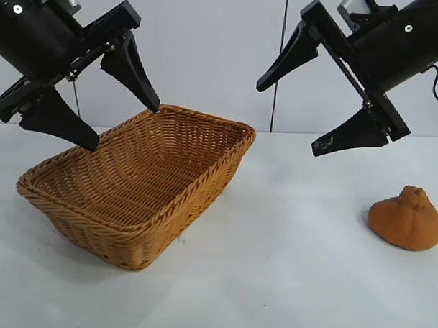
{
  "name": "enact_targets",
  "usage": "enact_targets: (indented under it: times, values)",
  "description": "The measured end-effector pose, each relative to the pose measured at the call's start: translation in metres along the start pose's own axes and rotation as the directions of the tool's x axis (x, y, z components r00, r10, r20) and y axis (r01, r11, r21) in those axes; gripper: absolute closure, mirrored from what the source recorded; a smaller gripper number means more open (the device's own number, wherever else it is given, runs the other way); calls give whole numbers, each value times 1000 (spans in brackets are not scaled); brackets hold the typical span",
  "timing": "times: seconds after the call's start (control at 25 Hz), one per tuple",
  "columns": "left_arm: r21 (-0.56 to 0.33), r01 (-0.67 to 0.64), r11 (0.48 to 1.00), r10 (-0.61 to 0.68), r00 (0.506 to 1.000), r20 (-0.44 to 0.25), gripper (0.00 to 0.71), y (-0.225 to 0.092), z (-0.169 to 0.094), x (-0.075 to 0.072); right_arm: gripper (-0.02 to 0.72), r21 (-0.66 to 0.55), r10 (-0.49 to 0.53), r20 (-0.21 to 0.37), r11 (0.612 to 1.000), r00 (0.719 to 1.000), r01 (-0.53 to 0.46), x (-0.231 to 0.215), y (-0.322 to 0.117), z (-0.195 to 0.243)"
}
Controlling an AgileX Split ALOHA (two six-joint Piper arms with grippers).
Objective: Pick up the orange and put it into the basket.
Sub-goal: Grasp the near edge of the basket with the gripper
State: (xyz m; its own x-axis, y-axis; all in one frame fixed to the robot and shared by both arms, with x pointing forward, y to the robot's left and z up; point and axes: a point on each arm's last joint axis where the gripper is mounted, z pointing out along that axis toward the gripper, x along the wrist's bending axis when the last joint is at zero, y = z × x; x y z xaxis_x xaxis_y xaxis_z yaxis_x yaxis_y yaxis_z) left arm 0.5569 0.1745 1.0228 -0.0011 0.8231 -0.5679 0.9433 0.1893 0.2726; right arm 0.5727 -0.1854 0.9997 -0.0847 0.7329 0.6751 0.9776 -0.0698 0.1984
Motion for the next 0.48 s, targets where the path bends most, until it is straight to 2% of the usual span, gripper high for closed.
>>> enact_targets:
  times: [0.2,0.36,0.48]
  values:
    - [-63,63,996,-69,994,-85,133,-6,-37,-5,10,1,-3,1,1000,1000,3,0,0,0]
    - [-124,204,971,-221,965,-141,133,-13,-62,-6,10,0,-3,2,1000,1000,3,0,0,0]
    - [-160,319,934,-345,922,-176,133,-15,-68,-2,10,0,-3,2,1000,1000,3,0,0,0]
